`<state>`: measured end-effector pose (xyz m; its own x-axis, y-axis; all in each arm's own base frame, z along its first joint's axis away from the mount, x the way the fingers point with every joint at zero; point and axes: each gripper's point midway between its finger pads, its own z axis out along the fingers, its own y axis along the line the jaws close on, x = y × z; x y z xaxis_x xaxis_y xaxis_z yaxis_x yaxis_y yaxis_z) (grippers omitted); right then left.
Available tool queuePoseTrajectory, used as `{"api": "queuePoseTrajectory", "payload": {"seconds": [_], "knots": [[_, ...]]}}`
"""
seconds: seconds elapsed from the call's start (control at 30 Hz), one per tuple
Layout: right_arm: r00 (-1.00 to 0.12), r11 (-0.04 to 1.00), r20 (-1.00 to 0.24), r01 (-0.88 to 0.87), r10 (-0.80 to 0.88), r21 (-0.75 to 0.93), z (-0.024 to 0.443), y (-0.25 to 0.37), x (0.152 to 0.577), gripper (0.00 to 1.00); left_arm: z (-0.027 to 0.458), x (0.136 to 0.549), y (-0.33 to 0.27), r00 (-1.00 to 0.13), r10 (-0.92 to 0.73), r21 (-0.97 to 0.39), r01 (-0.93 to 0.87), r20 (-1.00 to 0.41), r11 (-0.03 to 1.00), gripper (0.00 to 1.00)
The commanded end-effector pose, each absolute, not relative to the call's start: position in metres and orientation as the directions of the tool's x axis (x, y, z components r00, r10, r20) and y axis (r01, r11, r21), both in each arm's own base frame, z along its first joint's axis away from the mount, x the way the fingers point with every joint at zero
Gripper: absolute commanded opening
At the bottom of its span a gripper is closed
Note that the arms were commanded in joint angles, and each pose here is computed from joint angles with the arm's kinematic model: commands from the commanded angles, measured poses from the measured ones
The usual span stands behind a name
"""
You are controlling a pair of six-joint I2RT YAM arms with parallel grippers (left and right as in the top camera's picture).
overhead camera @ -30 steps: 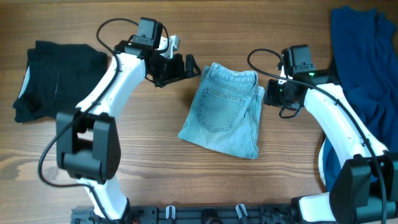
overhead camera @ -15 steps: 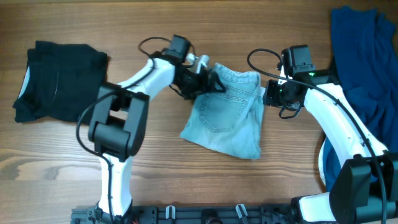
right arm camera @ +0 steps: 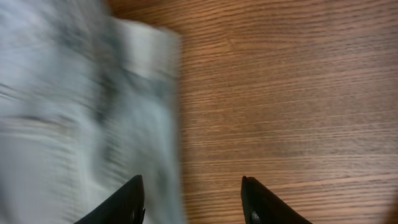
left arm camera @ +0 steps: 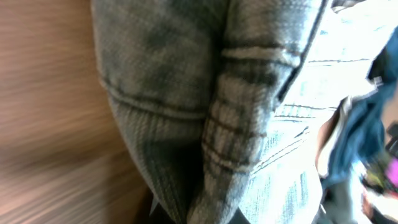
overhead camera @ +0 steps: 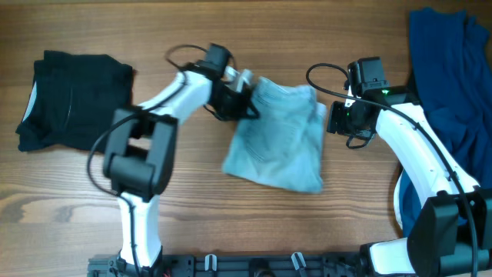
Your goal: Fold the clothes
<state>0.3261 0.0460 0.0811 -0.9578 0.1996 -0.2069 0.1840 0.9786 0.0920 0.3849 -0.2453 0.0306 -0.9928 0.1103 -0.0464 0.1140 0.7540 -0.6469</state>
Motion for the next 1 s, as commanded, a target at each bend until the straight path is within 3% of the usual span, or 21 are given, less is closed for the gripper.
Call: {"api": "queuePoseTrajectory", "payload": {"seconds": [0.0, 0.07, 0.2, 0.43, 0.6, 0.7, 0.97], "knots": [[-0.953, 0.981, -0.234, 0.180, 0.190, 0.066, 0.087, 0.041, 0.330, 0.50, 0.092, 0.433, -0.146, -0.960, -0.063, -0.444, 0.068, -0.273, 0.893, 0.04], [-0.954, 0.982, -0.234, 0.179, 0.190, 0.066, 0.087, 0.041, 0.330, 0.51, 0.122, 0.449, -0.096, -0.916, -0.153, -0.379, -0.001, -0.371, 0.925, 0.04], [-0.955, 0.982, -0.226, 0.179, 0.190, 0.068, 0.086, 0.042, 0.328, 0.51, 0.201, 0.467, 0.042, -0.708, -0.348, -0.253, -0.241, -0.614, 0.937, 0.04], [-0.960, 0.982, -0.206, 0.179, 0.189, 0.068, 0.085, 0.042, 0.323, 0.51, 0.232, 0.435, 0.219, -0.447, -0.538, -0.259, -0.545, -0.715, 0.798, 0.05], [-0.961, 0.981, -0.203, 0.179, 0.189, 0.067, 0.085, 0.042, 0.322, 0.51, 0.230, 0.412, 0.259, -0.399, -0.579, -0.258, -0.618, -0.711, 0.743, 0.09], [-0.961, 0.982, -0.201, 0.179, 0.189, 0.066, 0.085, 0.042, 0.322, 0.51, 0.227, 0.408, 0.266, -0.393, -0.588, -0.257, -0.632, -0.707, 0.731, 0.17], [-0.962, 0.982, -0.199, 0.178, 0.188, 0.065, 0.085, 0.042, 0.321, 0.52, 0.209, 0.406, 0.269, -0.419, -0.609, -0.243, -0.653, -0.673, 0.717, 0.18]]}}
